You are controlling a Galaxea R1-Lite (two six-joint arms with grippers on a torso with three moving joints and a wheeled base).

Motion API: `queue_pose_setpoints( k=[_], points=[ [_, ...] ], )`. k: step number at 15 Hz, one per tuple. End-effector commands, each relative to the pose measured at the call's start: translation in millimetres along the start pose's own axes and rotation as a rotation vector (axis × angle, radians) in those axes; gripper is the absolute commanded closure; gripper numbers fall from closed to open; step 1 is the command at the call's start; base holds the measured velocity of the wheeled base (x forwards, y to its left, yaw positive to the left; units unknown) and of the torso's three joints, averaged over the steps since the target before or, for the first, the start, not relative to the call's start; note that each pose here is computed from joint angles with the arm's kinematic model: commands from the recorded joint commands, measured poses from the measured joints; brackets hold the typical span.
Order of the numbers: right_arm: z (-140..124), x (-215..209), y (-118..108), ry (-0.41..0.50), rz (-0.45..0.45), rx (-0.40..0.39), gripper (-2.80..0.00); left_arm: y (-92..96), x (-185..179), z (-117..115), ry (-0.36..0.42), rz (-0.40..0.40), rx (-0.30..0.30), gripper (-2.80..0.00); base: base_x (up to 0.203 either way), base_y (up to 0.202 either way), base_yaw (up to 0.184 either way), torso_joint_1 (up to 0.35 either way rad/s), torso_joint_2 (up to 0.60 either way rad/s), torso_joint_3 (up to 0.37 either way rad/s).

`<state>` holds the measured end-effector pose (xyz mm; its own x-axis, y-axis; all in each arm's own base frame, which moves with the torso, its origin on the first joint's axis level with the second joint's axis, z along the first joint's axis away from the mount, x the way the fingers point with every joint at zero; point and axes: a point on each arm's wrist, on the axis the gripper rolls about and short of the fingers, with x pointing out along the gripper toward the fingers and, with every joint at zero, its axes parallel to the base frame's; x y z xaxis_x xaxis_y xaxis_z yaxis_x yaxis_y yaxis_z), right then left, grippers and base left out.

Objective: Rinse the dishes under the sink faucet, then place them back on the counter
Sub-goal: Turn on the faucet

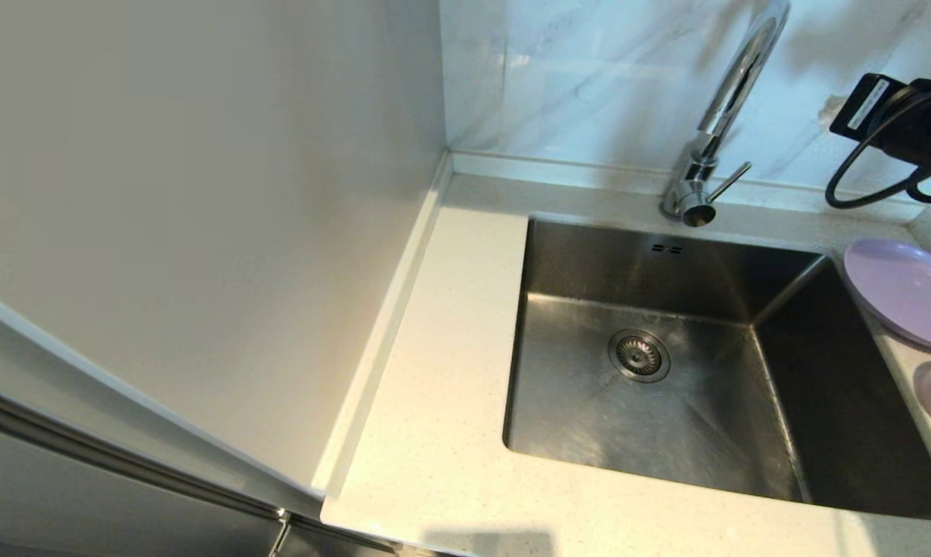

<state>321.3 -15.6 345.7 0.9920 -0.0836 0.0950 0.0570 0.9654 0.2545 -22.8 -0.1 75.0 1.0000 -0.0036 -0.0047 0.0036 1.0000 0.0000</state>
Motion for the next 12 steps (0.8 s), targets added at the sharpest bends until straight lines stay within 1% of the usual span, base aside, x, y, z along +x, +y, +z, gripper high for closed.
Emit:
queue_pose_setpoints(
  k=[1, 3, 9, 12],
  points=[
    [-14, 30, -2, 0.016, -0.013, 0.001, 0.0, 0.0, 0, 0, 0.0, 0.001, 0.0, 0.0, 0.0, 0.0, 0.0, 0.0, 0.0, 0.0],
    [-21, 44, -3, 0.022, -0.014, 0.002, 0.0, 0.0, 0, 0, 0.0, -0.001, 0.0, 0.0, 0.0, 0.0, 0.0, 0.0, 0.0, 0.0],
    [-31, 76, -5, 0.017, -0.014, 0.002, 0.0, 0.0, 0, 0, 0.0, 0.001, 0.0, 0.0, 0.0, 0.0, 0.0, 0.0, 0.0, 0.0],
    [-42, 84, -8, 0.061, -0.026, 0.001, 0.0, 0.0, 0, 0, 0.0, 0.001, 0.0, 0.0, 0.0, 0.0, 0.0, 0.0, 0.0, 0.0]
  ],
)
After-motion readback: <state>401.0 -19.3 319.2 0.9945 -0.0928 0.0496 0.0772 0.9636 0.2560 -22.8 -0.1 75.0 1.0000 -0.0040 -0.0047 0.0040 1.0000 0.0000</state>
